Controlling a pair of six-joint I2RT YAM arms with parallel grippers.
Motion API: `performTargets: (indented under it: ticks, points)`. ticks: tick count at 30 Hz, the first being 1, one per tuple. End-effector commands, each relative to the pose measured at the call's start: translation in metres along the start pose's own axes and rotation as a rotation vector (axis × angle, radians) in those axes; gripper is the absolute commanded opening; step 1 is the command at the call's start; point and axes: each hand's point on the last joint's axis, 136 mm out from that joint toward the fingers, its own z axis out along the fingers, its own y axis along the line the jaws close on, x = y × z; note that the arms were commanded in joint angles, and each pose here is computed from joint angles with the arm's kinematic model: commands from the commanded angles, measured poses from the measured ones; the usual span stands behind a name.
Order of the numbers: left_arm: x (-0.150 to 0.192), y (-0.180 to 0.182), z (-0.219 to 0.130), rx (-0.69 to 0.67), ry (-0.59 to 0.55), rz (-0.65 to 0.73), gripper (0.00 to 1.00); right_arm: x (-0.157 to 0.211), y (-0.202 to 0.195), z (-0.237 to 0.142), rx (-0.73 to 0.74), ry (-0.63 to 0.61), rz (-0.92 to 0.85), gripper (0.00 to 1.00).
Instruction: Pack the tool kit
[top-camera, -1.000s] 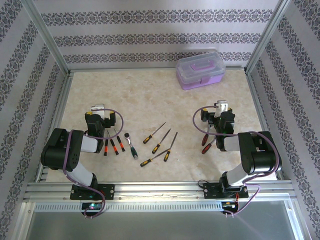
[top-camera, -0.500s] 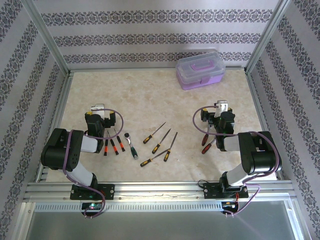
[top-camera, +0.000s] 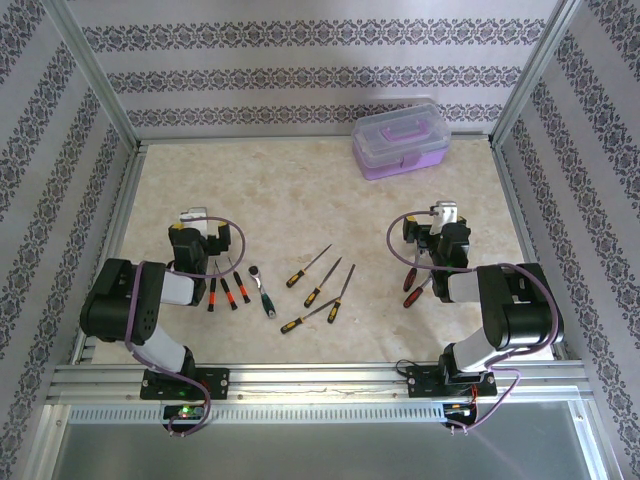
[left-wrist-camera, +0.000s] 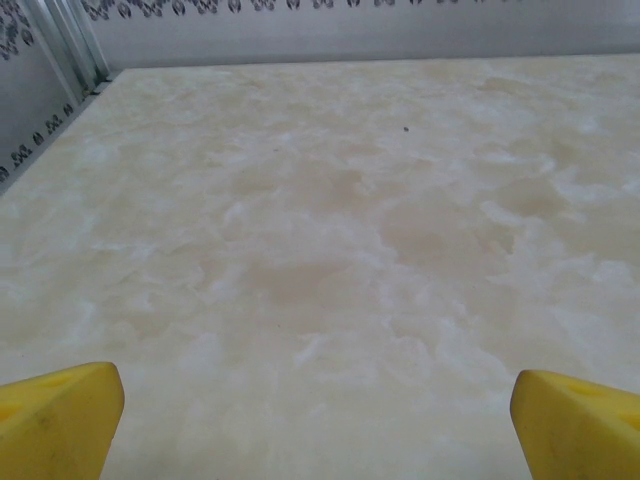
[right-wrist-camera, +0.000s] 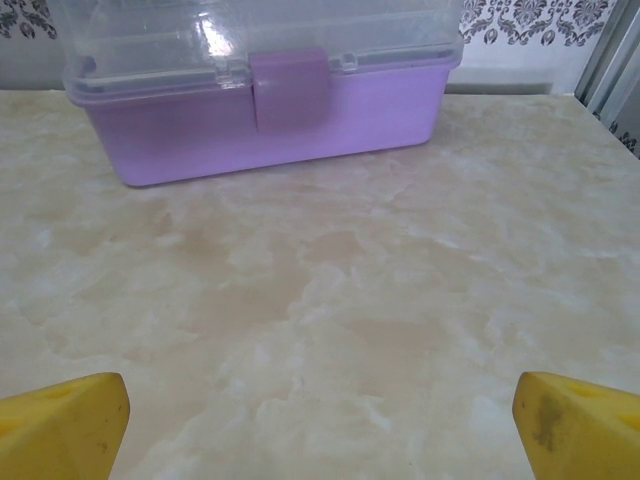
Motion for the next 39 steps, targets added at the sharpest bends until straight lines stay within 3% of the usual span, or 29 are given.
performTargets:
  ticks: [1, 5, 8, 11, 13, 15, 16, 18, 21, 23, 29, 37, 39]
  points:
    - [-0.027, 0.011, -0.011, -0.034, -0.026, -0.031, 0.99, -0.026, -0.001, -0.003, 0.032, -0.027, -0.014, 0.98]
    - [-0.077, 0.018, -0.034, -0.049, -0.046, -0.087, 0.99, -0.043, 0.0, -0.008, 0.079, 0.007, -0.048, 0.98]
    - [-0.113, 0.022, -0.053, -0.051, -0.041, -0.281, 0.99, -0.065, -0.01, -0.02, 0.22, 0.075, 0.008, 0.98]
    - [-0.137, 0.033, -0.088, -0.076, -0.011, -0.632, 0.99, -0.08, -0.014, -0.036, 0.274, 0.199, 0.184, 0.98]
    - [-0.15, 0.032, -0.109, -0.03, -0.045, -0.725, 0.99, -0.085, -0.012, -0.042, 0.237, 0.252, 0.278, 0.98]
    - [-0.158, 0.03, -0.119, 0.045, -0.155, -0.828, 0.99, -0.071, -0.02, -0.047, 0.24, 0.273, 0.522, 0.98]
    - [-0.163, 0.026, -0.122, 0.098, -0.188, -0.857, 0.99, -0.067, -0.013, -0.045, 0.145, 0.28, 0.596, 0.98]
    - [-0.167, 0.018, -0.122, 0.124, -0.122, -0.844, 0.99, -0.058, -0.013, -0.044, 0.081, 0.293, 0.75, 0.98]
    - [-0.175, -0.001, -0.112, 0.186, -0.018, -0.763, 0.99, -0.054, -0.009, -0.049, 0.07, 0.342, 0.728, 0.88]
    - [-0.181, -0.01, -0.106, 0.226, 0.006, -0.742, 0.99, -0.055, -0.009, -0.054, 0.079, 0.355, 0.734, 0.88]
    - [-0.178, -0.023, -0.077, 0.22, 0.139, -0.819, 1.0, -0.068, -0.019, -0.064, 0.15, 0.32, 0.799, 0.83]
    - [-0.169, -0.064, -0.034, 0.317, 0.365, -0.871, 0.91, -0.091, -0.007, -0.032, 0.126, 0.333, 0.868, 0.82]
    - [-0.168, -0.077, -0.032, 0.372, 0.404, -0.844, 0.9, -0.096, -0.004, -0.019, 0.137, 0.314, 0.888, 0.85]
